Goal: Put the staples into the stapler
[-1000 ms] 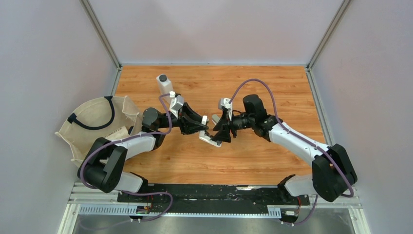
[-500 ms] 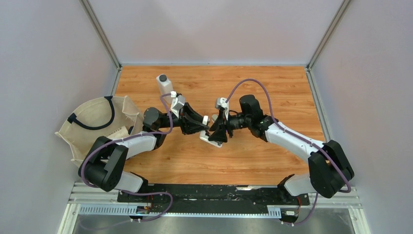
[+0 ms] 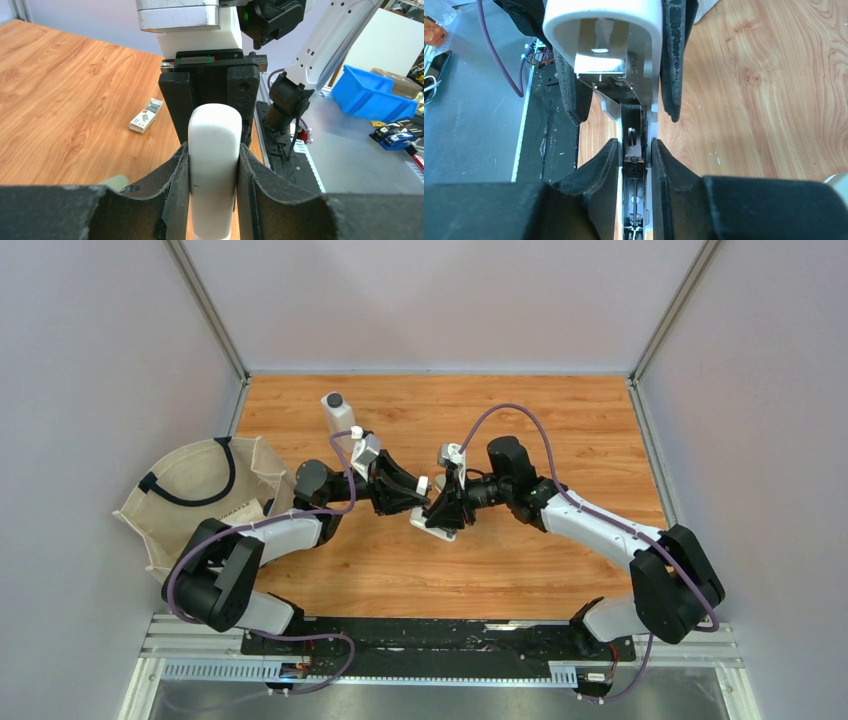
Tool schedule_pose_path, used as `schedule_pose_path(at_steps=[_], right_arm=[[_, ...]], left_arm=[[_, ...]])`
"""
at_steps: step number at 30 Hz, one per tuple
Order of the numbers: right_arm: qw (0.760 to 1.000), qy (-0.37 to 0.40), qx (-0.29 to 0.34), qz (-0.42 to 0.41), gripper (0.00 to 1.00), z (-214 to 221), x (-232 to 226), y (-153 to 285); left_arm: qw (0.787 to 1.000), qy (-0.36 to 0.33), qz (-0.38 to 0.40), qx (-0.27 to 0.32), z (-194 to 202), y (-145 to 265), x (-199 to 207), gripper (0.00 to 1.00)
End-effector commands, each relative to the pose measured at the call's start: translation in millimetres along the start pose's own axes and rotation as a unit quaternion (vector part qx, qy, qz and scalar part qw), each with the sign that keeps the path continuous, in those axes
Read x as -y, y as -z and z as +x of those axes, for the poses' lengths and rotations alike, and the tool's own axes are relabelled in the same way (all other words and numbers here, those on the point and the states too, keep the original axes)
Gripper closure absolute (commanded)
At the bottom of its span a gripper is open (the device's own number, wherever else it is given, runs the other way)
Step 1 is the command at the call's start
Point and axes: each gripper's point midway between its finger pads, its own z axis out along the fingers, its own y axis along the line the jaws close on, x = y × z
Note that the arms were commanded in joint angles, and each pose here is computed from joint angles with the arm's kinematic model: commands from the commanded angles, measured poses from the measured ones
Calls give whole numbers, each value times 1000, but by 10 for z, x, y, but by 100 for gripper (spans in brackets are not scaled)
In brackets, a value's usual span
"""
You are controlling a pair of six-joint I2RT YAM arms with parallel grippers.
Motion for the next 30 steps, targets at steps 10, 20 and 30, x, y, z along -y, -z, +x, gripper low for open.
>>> schedule_pose_path(at_steps=[10, 20, 30], right_arm=[[999, 37, 18, -3, 82, -167, -16, 8], [999, 39, 21, 6, 85, -187, 19, 43], [999, 36, 21, 8, 91, -201, 29, 56]], left_arm=[[999, -44, 11, 24, -253, -54, 1, 86], [999, -43, -9, 32, -349, 42, -78, 65], [998, -40, -18, 37, -394, 84, -109, 43]])
